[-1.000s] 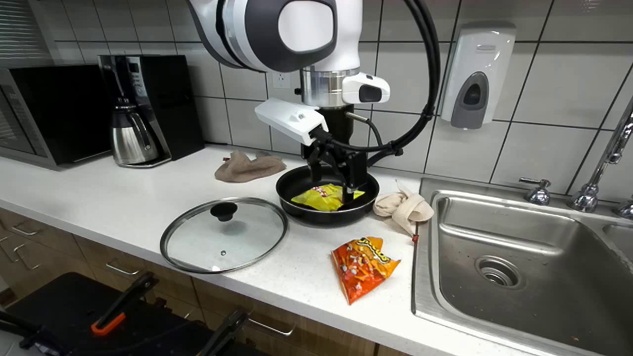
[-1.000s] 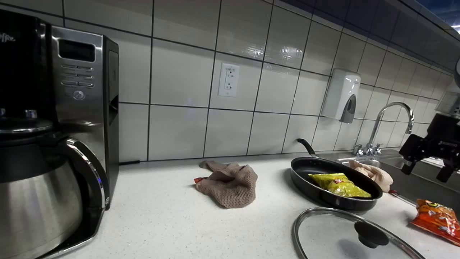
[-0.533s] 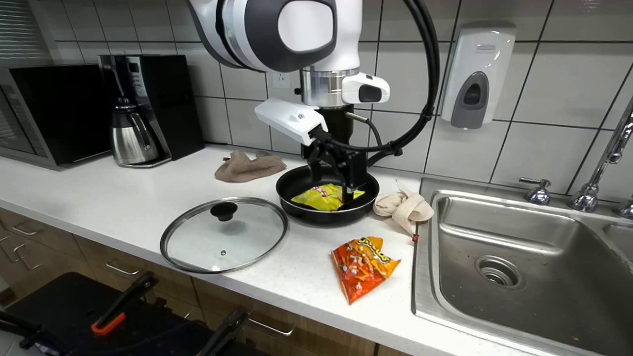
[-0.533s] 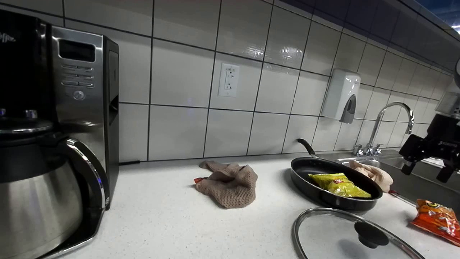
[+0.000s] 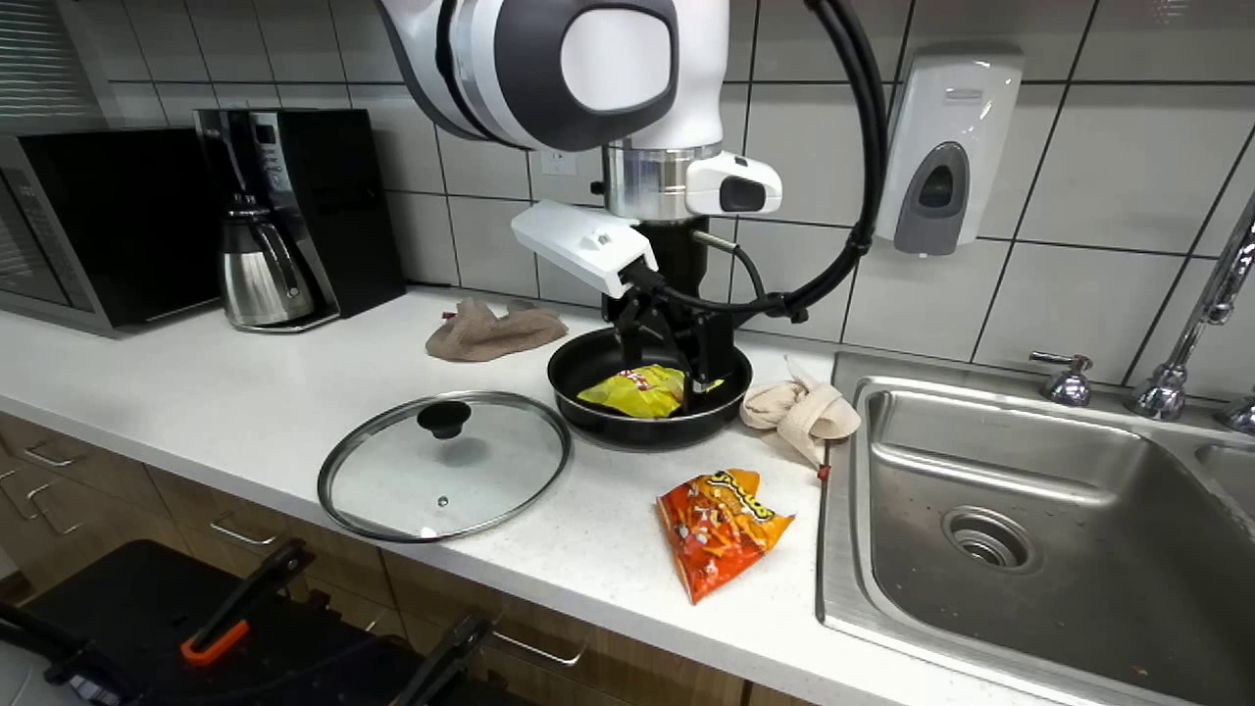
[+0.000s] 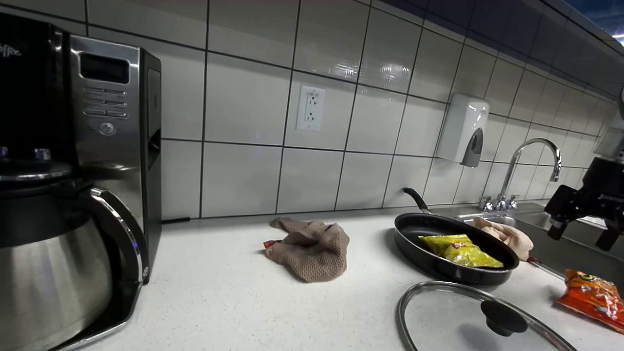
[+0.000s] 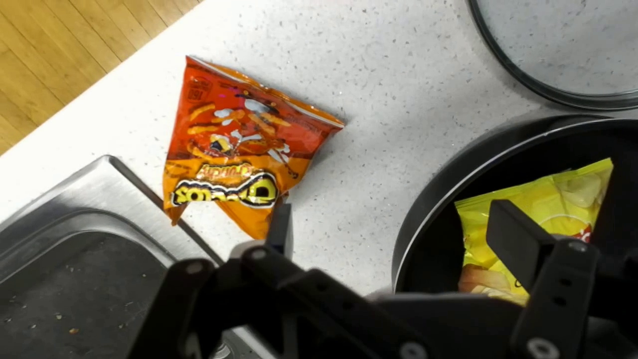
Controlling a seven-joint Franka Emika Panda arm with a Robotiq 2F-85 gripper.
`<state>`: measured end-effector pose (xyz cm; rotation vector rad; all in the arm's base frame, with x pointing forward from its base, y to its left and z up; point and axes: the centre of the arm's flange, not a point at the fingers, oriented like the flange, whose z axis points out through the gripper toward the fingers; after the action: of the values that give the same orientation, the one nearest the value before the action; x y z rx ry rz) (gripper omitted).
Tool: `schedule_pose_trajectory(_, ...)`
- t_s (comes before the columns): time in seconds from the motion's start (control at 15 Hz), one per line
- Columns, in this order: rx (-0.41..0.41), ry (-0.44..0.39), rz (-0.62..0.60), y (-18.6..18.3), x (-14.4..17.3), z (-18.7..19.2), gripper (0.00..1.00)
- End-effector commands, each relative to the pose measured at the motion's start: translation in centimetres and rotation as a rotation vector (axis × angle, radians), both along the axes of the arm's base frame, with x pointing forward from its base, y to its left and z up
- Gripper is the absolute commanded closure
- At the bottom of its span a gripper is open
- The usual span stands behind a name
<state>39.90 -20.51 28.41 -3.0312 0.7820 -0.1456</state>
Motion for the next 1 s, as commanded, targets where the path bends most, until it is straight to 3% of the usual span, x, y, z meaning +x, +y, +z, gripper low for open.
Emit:
schedule_pose_trajectory(0.0,0.000,0.002,0.010,-2.4,0.3,-1.0,0.00)
schedule_pose_trajectory(0.4,0.009,-0.019,0.087,-5.9,0.2,-3.0,0.00)
schedule_pose_trajectory(0.93,0.102,-0.093,0.176,-9.8,-0.5,-4.9,0.00)
